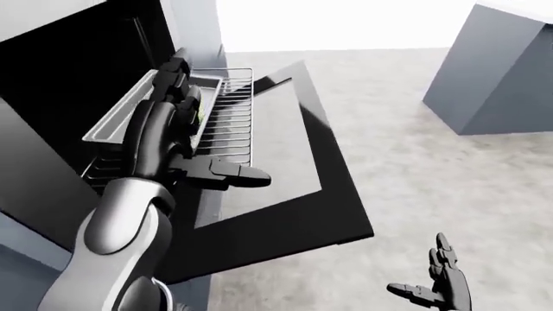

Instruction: Pick the broccoli from the oven and place it on the plate on the counter.

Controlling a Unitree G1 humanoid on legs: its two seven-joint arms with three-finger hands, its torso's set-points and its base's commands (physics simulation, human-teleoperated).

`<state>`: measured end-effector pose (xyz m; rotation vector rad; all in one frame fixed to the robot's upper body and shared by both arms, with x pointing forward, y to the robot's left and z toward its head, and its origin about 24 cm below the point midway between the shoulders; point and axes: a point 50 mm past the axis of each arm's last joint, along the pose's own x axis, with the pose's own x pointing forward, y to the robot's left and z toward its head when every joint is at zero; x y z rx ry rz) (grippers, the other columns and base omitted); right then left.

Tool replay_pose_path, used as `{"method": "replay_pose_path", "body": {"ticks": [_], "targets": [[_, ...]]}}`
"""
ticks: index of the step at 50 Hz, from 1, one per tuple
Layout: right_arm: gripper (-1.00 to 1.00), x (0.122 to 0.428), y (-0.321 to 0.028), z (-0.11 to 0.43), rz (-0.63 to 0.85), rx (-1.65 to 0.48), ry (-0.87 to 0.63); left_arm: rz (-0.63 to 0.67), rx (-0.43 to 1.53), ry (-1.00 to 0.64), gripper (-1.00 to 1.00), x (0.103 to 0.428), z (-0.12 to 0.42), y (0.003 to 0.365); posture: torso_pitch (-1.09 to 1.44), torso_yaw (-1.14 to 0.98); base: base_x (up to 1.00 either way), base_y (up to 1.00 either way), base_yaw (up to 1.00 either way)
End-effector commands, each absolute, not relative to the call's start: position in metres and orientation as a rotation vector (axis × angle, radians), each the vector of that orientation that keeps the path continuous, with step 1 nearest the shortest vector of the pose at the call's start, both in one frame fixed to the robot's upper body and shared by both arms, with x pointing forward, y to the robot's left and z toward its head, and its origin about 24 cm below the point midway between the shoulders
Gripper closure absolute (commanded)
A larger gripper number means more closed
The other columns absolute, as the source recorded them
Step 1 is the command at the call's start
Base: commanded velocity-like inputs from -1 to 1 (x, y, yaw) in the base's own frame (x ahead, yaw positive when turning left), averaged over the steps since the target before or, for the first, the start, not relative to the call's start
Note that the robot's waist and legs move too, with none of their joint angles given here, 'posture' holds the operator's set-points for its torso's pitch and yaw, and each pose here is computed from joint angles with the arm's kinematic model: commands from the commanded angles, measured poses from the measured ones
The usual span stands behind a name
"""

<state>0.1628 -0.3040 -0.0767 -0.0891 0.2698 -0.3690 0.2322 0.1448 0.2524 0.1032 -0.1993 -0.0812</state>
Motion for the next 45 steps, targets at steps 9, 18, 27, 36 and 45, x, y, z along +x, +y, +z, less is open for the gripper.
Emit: {"method": "replay_pose_path", "body": {"ticks": [9,18,27,36,45], "targets": [[-1.0,0.174,-0.308,-0.064,-0.366,-0.112,0.18,-0.059,0.107,-0.285,-1.0,0.228,0.265,0.147,0.0,0.0,0.18,0.0,0.0],[-1.0,0.172,-0.309,-0.064,-0.374,-0.107,0.181,-0.06,0.11,-0.286,-1.0,0.228,0.265,0.147,0.0,0.0,0.03,0.0,0.0],[-1.0,0.174,-0.305,-0.066,-0.365,-0.112,0.195,-0.058,0.117,-0.295,-1.0,0.227,0.274,0.147,0.0,0.0,0.0,0.0,0.0],[-1.0,0.177,-0.303,-0.067,-0.367,-0.111,0.204,-0.046,0.146,-0.295,-1.0,0.239,0.292,0.151,0.0,0.0,0.0,0.0,0.0],[-1.0,0.195,-0.304,-0.061,-0.367,-0.109,0.201,0.013,0.315,-0.258,-1.0,0.283,0.325,0.161,0.0,0.0,0.0,0.0,0.0]]}}
